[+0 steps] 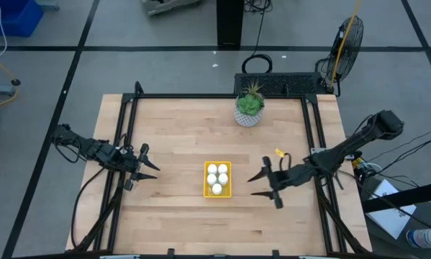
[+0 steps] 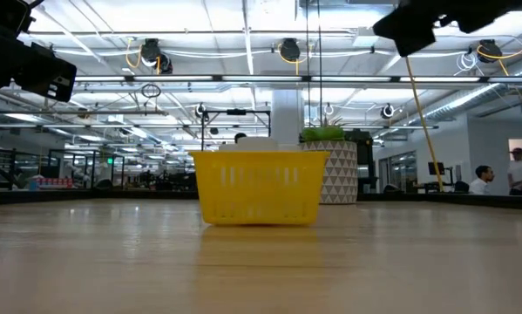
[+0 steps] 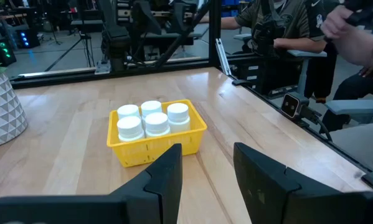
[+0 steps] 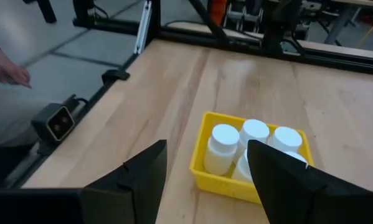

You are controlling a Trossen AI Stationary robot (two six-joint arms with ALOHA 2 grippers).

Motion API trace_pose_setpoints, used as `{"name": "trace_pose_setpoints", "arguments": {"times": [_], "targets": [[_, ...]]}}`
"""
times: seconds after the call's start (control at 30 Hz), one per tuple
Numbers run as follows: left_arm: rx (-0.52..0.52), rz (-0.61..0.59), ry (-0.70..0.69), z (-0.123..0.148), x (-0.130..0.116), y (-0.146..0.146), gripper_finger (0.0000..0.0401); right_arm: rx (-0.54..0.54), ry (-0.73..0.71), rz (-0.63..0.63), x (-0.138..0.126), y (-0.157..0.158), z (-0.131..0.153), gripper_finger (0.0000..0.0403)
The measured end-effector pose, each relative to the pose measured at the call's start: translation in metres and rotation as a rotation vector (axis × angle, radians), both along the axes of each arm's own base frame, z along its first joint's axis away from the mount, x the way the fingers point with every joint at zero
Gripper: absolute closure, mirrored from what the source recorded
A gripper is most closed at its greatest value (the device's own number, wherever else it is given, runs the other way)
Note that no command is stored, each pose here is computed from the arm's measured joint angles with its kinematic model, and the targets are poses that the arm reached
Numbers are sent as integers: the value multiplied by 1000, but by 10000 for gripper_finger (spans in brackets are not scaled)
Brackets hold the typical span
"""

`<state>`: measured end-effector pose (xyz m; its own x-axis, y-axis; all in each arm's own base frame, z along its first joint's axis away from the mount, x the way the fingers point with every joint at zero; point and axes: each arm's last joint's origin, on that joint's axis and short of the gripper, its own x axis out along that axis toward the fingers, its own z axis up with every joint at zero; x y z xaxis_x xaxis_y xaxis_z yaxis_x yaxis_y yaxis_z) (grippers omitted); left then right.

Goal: Pick and place pill bottles into a basket
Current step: Return to Home Position

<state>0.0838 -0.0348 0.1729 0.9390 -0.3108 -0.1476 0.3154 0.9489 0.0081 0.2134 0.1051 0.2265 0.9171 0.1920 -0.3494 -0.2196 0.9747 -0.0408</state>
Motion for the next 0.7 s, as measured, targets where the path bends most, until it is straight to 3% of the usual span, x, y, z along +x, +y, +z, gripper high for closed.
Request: {"name": "trace_pose_setpoints", "arguments": {"times": [0.37,0.7], "targets": [[1,0,1,0,0,0,252,42,-68,2,-44,-23,-13,190],[1,0,2,0,0,0,252,109,-184,1,-70,-37,-44,188]]}}
